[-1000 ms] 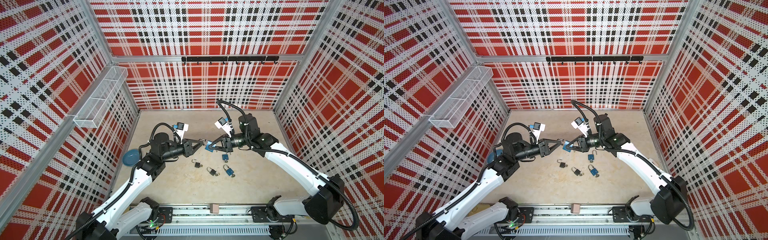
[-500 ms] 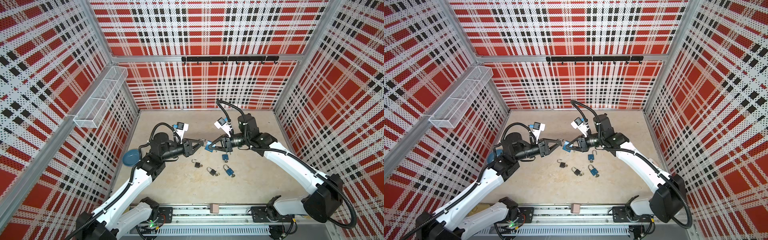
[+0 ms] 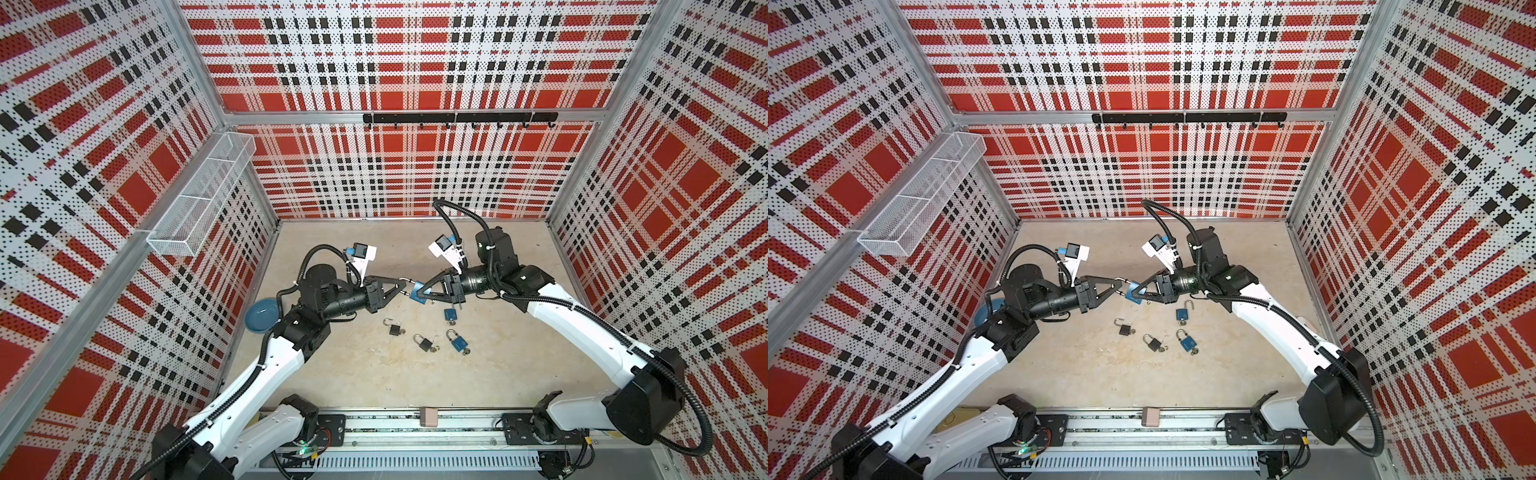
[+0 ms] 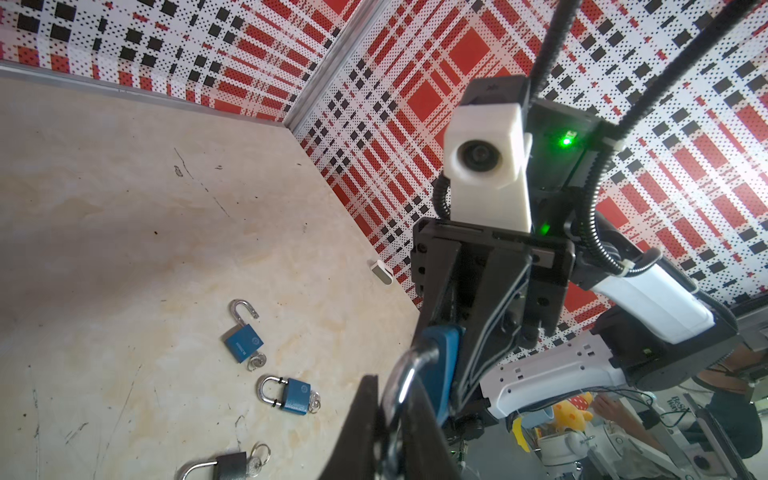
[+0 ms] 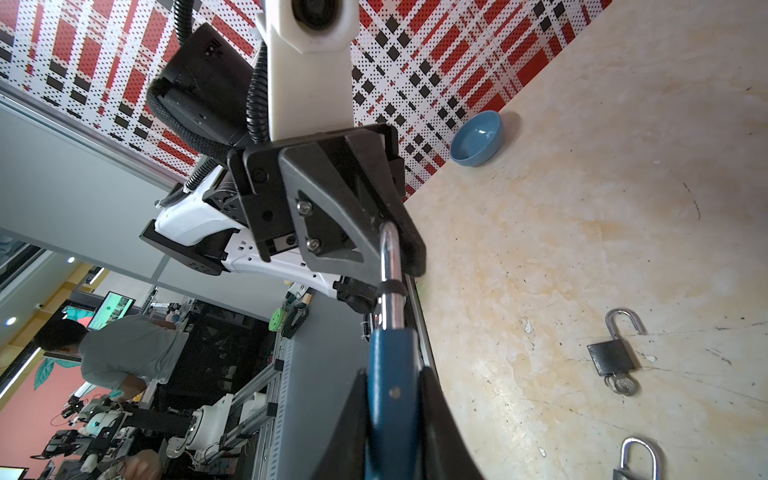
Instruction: Lock with the key
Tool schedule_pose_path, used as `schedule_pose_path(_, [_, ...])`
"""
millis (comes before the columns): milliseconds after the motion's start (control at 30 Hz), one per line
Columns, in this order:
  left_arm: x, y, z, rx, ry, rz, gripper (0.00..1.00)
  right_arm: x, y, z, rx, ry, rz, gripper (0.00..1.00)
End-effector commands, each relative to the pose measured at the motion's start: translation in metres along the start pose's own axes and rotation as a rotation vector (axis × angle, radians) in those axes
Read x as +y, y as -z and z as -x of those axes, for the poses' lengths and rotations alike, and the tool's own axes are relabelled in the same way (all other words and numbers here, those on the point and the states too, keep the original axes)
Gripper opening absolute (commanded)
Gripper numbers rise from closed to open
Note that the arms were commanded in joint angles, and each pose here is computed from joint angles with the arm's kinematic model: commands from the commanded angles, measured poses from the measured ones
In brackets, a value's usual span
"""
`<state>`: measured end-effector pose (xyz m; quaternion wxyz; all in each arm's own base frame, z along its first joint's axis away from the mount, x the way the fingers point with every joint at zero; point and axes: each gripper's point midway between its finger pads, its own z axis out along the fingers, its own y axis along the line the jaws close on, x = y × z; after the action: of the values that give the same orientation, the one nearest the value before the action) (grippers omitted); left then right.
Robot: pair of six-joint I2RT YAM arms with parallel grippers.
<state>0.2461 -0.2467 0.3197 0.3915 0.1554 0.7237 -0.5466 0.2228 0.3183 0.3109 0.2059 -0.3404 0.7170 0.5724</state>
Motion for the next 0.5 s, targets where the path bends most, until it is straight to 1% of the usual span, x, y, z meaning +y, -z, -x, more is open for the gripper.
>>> schedule_pose_path(0, [-0.006, 0.001, 0.009, -0.024, -0.030, -0.021, 0.02, 0.013, 0.002, 0.010, -0.024, 0.058, 0.051, 0.00])
schedule_pose_path(33, [-0.005, 0.000, 0.008, -0.021, -0.030, -0.019, 0.00, 0.015, 0.001, 0.010, -0.025, 0.058, 0.056, 0.00])
schedule_pose_path(200, [0.005, -0.003, 0.004, -0.016, -0.020, -0.001, 0.00, 0.021, -0.001, 0.008, -0.023, 0.042, 0.096, 0.00])
schedule_pose_path(467, [0.001, -0.008, -0.001, -0.015, -0.007, -0.019, 0.00, 0.029, -0.006, 0.009, -0.029, 0.044, 0.119, 0.00])
